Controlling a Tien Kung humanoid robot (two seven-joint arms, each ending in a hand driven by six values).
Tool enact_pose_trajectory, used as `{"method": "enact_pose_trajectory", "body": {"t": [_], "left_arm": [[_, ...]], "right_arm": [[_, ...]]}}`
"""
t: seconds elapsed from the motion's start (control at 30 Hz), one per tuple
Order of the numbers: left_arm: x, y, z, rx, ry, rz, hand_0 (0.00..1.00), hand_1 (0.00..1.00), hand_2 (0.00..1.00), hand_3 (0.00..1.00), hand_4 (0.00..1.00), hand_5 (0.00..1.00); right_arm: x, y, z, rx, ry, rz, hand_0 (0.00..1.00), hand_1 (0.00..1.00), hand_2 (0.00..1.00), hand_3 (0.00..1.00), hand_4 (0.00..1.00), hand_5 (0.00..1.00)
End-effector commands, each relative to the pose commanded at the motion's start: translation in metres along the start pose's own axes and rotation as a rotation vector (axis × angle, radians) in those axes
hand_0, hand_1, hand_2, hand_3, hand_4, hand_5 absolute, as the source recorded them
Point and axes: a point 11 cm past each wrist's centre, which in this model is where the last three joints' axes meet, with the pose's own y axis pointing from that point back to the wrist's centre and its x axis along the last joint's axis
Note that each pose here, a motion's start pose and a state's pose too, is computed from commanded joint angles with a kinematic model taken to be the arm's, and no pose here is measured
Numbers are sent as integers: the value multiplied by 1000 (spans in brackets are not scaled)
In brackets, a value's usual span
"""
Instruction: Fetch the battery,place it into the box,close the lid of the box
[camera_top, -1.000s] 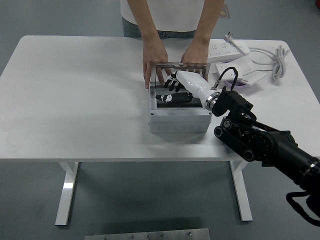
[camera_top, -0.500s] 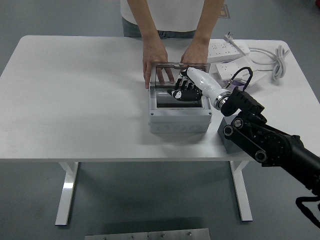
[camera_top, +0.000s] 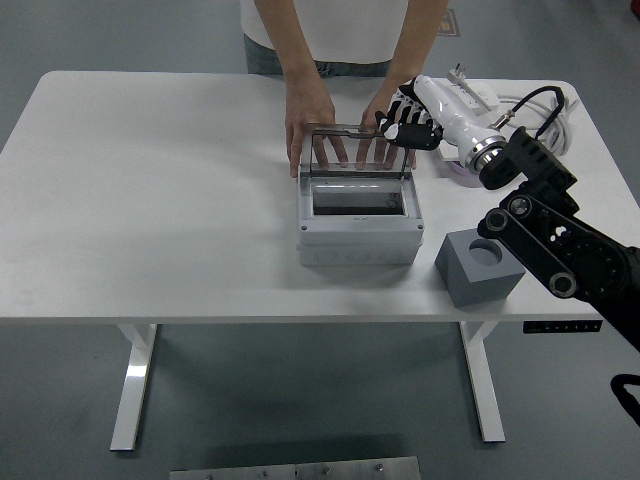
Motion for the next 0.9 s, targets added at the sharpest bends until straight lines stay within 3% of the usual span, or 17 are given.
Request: {"method": "enact_pose_trajectory", "body": {"t": [0.17,0.27,0.3,0.47,0.5,0.67,0.7,0.87,0.9], "left_arm": [[-1,2,4,-9,-5,-3,632,698,573,541,500,2],[0,3,7,-14,-7,-3,632,698,573,541,500,2],[0,3,7,-15,-8,-2,632,698,573,541,500,2],[4,5,11,-23,-11,3,632,698,573,541,500,2],[4,5,12,-25,-12,4,632,698,573,541,500,2],[6,7,17,-35,-16,8,632,698,573,541,500,2],[7,7,18,-36,-17,8,632,698,573,541,500,2],[8,8,20,-41,-19,10,632,698,573,541,500,2],[8,9,21,-42,-20,11,632,698,573,541,500,2]], "right_arm": [[7,-9,-7,34,-25,36,74,202,250,265,472,197],[4,-13,-11,46,-4,33,74,202,250,265,472,197],[3,-14,-12,50,3,31,110,227,274,291,551,188],[-7,-20,-17,61,54,24,110,227,274,291,551,188],[-9,-21,-17,62,64,25,256,310,398,431,681,497],[-16,-25,-16,61,88,25,256,310,398,431,681,497],[-18,-25,-16,60,91,23,565,398,481,471,811,671],[-25,-27,-12,48,106,10,565,398,481,471,811,671],[-27,-27,-10,43,109,6,670,554,611,582,998,905]]}}
